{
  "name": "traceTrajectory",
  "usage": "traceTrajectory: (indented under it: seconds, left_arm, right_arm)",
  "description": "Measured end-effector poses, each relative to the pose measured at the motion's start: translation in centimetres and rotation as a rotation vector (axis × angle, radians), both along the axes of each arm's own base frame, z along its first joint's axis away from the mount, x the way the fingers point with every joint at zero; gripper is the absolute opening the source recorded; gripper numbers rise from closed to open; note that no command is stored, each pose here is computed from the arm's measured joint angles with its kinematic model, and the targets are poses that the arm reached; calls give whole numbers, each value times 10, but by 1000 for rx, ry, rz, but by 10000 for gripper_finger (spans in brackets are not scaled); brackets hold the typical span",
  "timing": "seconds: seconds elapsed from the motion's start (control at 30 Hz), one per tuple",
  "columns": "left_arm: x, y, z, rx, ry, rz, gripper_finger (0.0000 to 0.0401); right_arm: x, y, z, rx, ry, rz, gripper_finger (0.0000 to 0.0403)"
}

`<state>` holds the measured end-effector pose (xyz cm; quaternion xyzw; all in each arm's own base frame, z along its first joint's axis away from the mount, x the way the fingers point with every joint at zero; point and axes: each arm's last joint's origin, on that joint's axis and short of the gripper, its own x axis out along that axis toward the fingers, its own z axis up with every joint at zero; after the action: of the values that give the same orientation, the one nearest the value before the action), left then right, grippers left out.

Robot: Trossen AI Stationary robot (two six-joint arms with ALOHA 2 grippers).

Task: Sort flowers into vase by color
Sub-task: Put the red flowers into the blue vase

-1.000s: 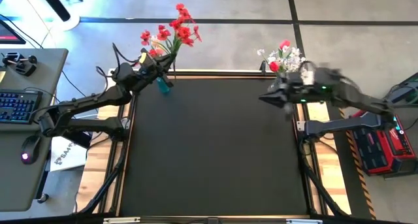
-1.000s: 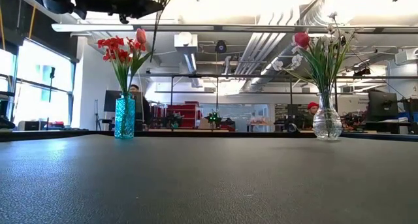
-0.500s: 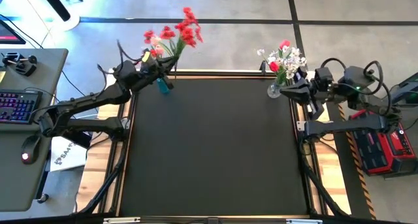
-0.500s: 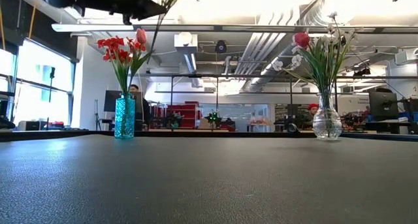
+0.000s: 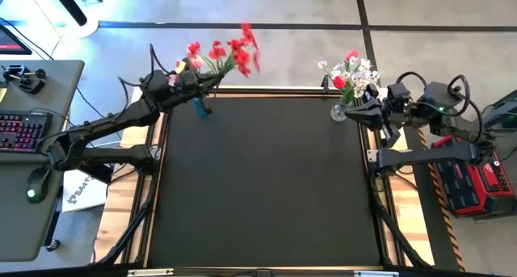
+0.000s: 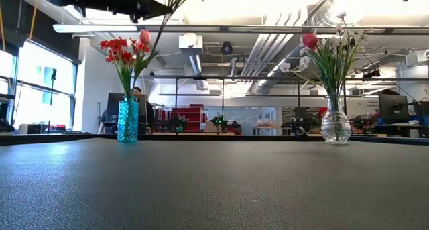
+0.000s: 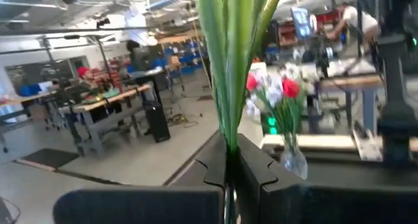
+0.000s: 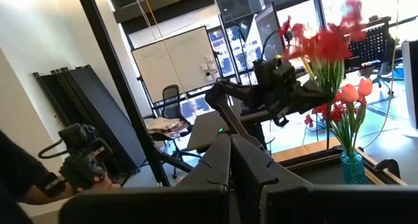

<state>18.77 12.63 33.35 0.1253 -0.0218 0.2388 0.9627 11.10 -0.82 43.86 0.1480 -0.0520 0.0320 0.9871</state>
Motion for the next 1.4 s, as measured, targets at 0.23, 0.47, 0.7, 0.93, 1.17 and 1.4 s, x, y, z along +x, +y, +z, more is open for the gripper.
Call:
traceTrajectory:
  seconds: [0.23,0.47,0.7,0.93,1.17,1.4]
  left_arm:
    - [-4,3,-20,33,52,27,0]
    - [-11,8,-10,203,49,92,0]
    - [-22,21,-25,171,72,200,0]
    - [-42,19,-46,147,-92,291,0]
    - [-45,16,-53,189,-56,322,0]
    - [-53,16,-70,220,-67,350,0]
  right_arm:
    - [0,0,0,0,1,2,0]
    - [0,0,0,0,3,2,0]
    - [0,0,0,0,4,2,0]
    - [0,0,0,0,5,2,0]
    - [0,0,-1,0,7,1,0]
    - [0,0,-1,0,8,1,0]
